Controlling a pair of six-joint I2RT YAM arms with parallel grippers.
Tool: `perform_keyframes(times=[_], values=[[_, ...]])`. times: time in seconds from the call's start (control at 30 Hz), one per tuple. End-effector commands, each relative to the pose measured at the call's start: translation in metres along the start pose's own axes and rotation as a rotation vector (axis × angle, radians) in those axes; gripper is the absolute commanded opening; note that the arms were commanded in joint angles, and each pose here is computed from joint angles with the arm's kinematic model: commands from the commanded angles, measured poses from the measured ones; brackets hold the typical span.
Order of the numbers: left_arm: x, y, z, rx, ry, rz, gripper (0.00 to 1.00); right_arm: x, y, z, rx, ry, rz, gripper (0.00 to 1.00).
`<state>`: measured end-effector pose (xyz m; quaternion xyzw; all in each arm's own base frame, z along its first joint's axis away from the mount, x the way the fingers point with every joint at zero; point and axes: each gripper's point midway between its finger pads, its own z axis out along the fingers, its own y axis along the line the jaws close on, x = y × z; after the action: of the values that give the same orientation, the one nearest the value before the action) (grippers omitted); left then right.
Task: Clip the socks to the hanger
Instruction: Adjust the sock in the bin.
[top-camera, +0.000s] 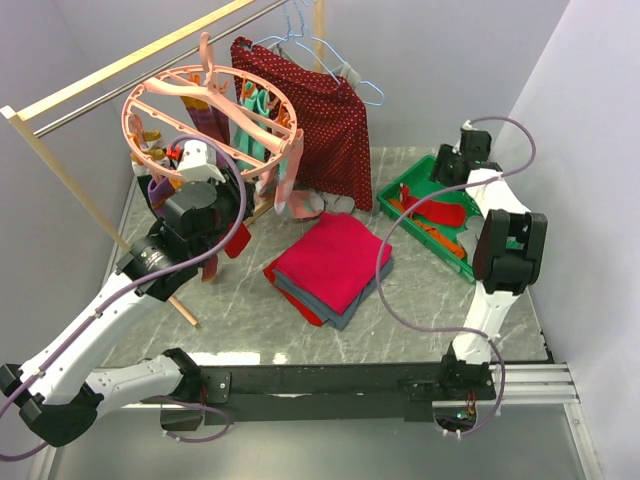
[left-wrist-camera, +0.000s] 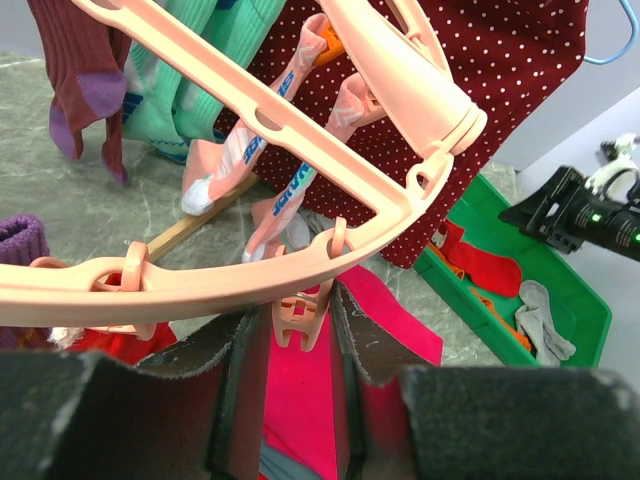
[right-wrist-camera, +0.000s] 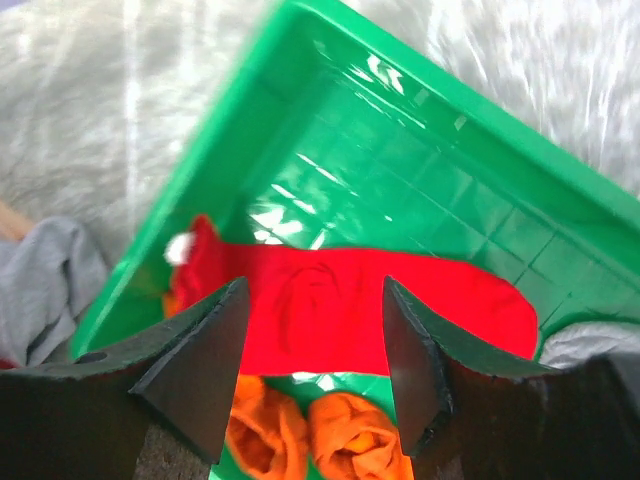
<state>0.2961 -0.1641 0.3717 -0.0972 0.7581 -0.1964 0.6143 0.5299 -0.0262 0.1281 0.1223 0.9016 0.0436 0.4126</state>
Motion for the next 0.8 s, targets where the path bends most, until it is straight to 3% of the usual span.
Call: perform_keyframes(times=[0.0,0.1,0.47,0.77], values=[[-0.015,-0.004,-0.004,0.014,-0.034,0.003,0.01,0.028,-0.003,0.018,-0.082,0.115,0.164,0.62],[-0.015,-0.004,-0.004,0.014,-0.034,0.002,0.01,0.048,-0.020,0.026,-0.049,0.154,0.255,0.62],[-0.014,-0.004,-0.004,0.014,-0.034,0.000,0.01,0.091,-0.074,0.029,0.163,0.269,0.346,0.69],[-0.016,-0.004,-0.007,0.019,-0.040,-0.006,0.01,0.089,-0.117,0.000,0.334,0.177,0.426,0.73]])
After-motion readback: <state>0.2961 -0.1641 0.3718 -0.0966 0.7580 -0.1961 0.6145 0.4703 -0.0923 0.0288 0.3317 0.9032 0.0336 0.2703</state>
